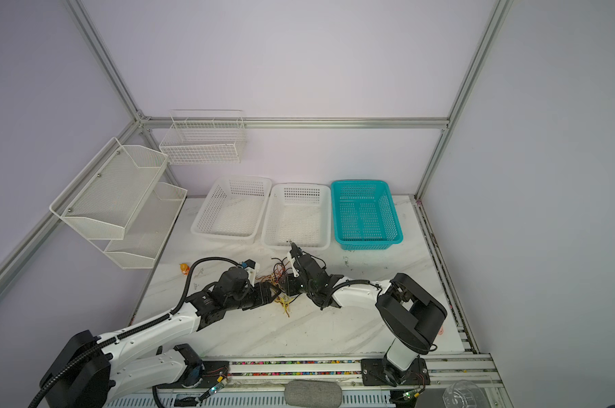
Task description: Untangle the cables
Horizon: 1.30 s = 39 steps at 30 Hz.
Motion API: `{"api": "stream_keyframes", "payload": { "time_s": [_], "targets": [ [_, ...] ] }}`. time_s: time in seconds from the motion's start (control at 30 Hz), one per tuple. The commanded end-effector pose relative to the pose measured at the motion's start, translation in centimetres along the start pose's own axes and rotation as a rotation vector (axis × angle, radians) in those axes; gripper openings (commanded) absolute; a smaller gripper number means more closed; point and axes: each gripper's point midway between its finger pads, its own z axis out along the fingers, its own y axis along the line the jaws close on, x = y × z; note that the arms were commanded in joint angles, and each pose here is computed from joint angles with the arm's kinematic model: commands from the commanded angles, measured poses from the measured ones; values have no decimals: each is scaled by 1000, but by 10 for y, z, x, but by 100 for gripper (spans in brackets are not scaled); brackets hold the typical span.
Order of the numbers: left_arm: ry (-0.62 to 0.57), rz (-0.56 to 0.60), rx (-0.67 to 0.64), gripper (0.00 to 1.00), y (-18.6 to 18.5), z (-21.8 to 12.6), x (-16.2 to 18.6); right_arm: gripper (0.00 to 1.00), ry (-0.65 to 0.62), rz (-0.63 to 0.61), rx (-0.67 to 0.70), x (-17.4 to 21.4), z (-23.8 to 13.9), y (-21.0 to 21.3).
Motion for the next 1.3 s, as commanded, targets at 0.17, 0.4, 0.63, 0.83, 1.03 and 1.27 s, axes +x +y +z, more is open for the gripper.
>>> {"api": "stream_keyframes", "payload": {
  "time_s": [0.17, 0.4, 0.63, 0.83, 1.03, 1.27],
  "targets": [
    [-29, 26, 37, 8, -11, -1, -6, 34, -14, 2, -9, 3, -3, 0],
    [-66, 63, 1, 0, -9, -21, -10, 31, -16, -1, 27, 7, 0, -9],
    [-101, 109, -12, 0, -12, -49, -14, 3, -75, 3, 90, -1, -17, -19],
    [-96, 123, -15, 0, -12, -59, -11, 0, -119, -25, 70, -14, -47, -9],
    [-93, 125, 12, 0, -19, -59, -12, 24, -61, -74, -135, -17, -61, 39],
    [-92, 130, 35, 0, -27, -59, -15, 36, -74, 42, -221, -30, -69, 60]
  ]
}}
